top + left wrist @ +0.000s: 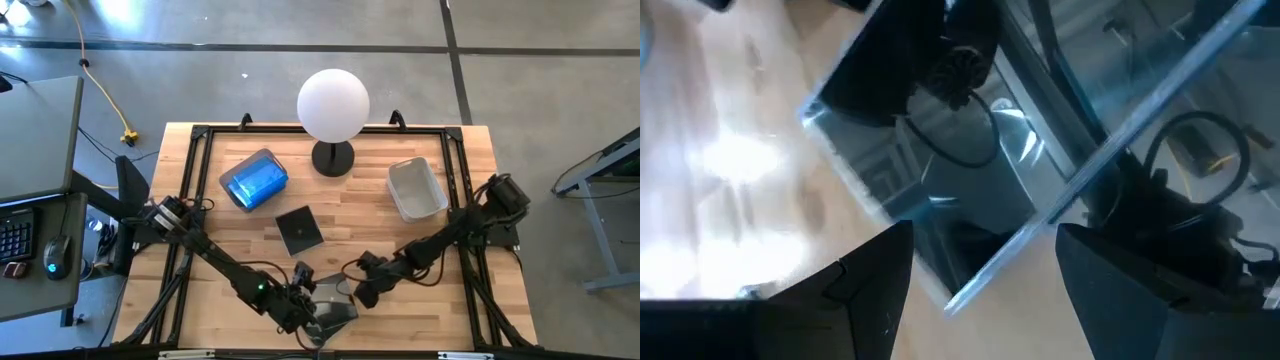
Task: Pick & place jewel cases by type
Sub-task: Put the top right black CD case into the gray bin
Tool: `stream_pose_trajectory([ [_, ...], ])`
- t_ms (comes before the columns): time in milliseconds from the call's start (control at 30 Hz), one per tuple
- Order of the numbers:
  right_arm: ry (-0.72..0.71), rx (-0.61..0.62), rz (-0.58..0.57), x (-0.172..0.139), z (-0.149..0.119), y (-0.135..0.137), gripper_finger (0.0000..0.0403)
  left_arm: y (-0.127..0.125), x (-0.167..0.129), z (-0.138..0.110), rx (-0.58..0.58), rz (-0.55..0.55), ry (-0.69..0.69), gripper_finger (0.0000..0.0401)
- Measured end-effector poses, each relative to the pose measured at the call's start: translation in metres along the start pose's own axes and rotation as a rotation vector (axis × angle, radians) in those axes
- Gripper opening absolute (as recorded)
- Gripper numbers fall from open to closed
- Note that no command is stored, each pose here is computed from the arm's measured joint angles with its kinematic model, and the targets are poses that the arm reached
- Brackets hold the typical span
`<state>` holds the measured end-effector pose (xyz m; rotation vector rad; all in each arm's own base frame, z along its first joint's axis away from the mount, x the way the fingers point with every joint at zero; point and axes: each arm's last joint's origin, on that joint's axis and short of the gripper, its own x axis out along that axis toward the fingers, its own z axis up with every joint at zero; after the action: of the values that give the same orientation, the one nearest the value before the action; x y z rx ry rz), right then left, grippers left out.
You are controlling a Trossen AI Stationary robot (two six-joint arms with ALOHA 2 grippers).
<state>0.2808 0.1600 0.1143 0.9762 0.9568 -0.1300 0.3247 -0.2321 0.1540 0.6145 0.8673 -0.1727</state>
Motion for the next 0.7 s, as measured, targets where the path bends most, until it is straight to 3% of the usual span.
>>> stream_pose_trajectory([
  [700,-0.048,-0.014,0.037,0.0012,0.0045,0.0048,0.0133,0.0001,0.0058,0.0033,0.023,0.010,-0.036,0.0241],
])
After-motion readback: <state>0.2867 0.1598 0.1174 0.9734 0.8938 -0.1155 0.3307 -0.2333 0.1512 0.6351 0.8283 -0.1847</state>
